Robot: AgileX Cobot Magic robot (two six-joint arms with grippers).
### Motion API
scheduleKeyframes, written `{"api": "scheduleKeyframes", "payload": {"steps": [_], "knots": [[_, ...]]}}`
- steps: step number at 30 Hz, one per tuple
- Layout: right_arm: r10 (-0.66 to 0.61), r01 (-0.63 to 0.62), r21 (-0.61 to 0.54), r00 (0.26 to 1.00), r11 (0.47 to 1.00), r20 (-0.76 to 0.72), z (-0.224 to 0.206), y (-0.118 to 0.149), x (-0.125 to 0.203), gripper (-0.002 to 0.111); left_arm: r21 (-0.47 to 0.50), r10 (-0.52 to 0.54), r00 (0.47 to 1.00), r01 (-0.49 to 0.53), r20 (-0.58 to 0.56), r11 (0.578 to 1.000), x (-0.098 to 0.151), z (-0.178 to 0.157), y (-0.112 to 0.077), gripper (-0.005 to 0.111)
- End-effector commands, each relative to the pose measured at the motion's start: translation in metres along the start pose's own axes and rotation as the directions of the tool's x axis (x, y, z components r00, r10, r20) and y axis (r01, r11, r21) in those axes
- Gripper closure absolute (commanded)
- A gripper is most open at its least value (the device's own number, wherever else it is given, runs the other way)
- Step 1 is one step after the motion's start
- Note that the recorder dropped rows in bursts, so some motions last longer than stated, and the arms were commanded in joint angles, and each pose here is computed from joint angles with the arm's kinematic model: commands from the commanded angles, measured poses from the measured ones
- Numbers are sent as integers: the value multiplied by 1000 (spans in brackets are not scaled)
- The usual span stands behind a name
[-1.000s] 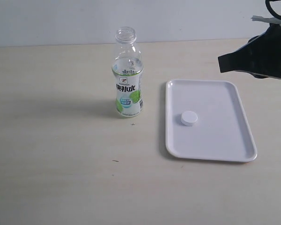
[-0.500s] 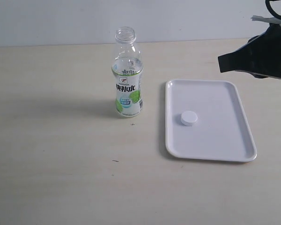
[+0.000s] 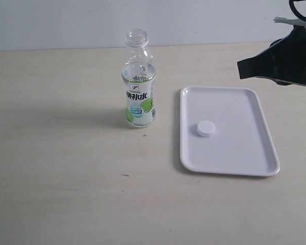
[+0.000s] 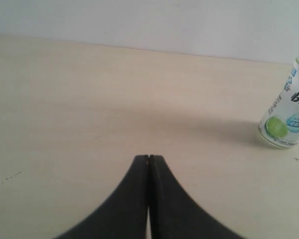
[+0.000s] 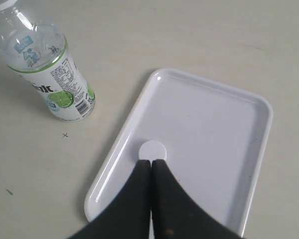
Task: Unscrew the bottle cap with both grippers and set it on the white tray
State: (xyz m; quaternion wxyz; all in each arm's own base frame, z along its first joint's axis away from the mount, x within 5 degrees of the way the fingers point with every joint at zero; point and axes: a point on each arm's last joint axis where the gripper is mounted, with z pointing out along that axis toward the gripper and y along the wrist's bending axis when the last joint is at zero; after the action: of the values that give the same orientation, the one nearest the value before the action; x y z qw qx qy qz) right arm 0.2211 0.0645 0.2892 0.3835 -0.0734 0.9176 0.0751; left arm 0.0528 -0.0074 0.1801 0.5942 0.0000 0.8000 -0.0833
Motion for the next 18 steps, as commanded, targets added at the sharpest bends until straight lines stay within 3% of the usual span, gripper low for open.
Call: {"api": "scheduleKeyframes", "payload": {"steps": [1,18], "knots": [[0,0,2,1000,1000,14,-2,-1,-1,108,5,-10,1000,9,2,1000,0,0,0,107],[-2,2,0,999,1000,40,-2,-1,-3,108,5,-10,1000,9,2,1000,0,0,0,107]]}}
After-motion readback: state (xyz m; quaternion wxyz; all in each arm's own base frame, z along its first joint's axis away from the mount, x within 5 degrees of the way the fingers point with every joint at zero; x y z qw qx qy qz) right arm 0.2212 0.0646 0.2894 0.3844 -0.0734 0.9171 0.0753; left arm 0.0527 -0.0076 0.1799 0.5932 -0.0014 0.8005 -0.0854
